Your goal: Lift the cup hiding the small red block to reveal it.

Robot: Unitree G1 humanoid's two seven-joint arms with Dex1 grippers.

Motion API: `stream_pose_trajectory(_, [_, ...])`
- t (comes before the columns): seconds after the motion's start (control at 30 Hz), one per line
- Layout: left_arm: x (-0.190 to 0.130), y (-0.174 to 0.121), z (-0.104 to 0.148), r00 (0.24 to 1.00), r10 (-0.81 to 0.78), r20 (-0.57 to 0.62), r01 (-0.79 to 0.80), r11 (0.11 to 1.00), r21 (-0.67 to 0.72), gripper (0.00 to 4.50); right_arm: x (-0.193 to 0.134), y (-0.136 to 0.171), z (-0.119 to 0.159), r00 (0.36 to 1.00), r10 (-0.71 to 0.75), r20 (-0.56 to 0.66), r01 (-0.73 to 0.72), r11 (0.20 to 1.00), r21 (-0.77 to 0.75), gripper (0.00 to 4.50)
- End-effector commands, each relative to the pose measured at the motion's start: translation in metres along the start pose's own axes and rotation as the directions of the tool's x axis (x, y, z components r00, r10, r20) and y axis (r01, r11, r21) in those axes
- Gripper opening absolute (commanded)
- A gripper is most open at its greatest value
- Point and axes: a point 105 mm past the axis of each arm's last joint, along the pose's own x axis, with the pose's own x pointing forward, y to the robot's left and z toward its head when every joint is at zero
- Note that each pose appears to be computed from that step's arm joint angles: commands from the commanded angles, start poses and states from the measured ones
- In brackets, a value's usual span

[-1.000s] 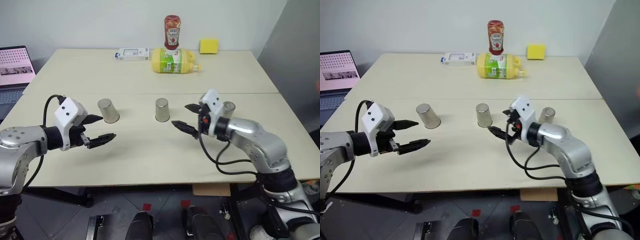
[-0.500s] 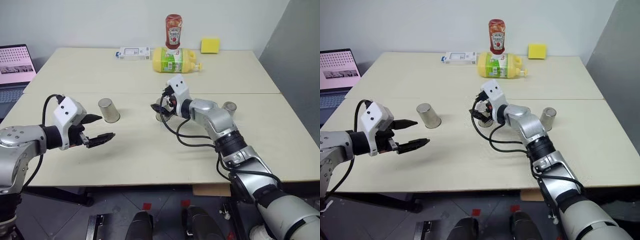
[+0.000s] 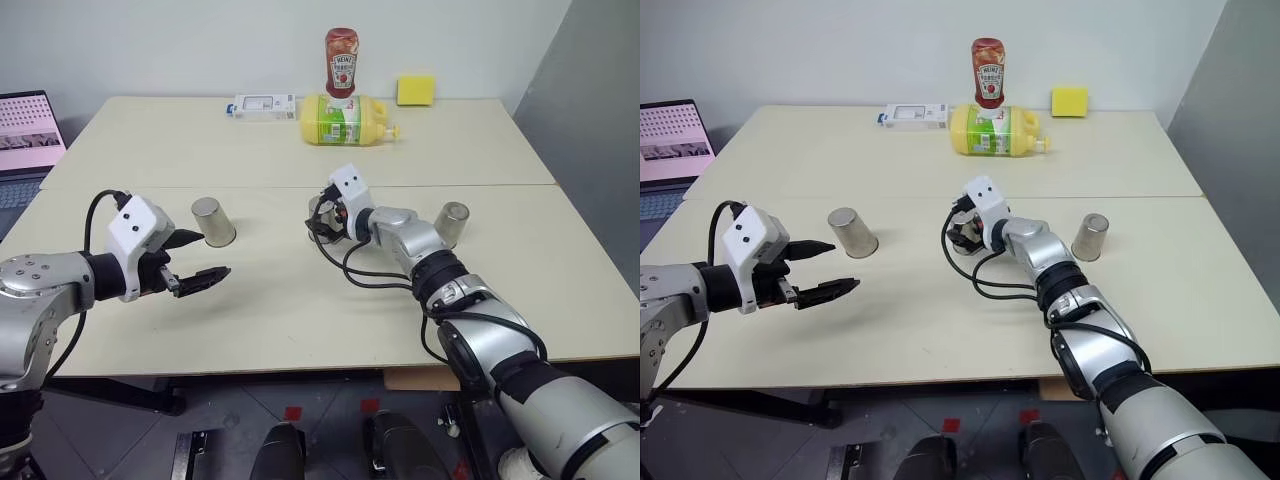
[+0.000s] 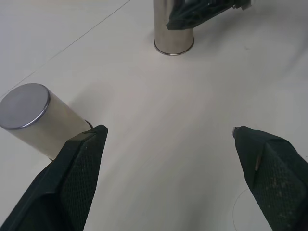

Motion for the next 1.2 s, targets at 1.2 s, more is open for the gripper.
stream_pose_trajectory(1.2, [0.019,-0.007,0.022,0.996,-0.059,0.068,0.054,0.996,0.069,4.50,-0.076,-0.055,0.012,0.963,-0.238,0.124,0.232,0.971,0.061,4.32])
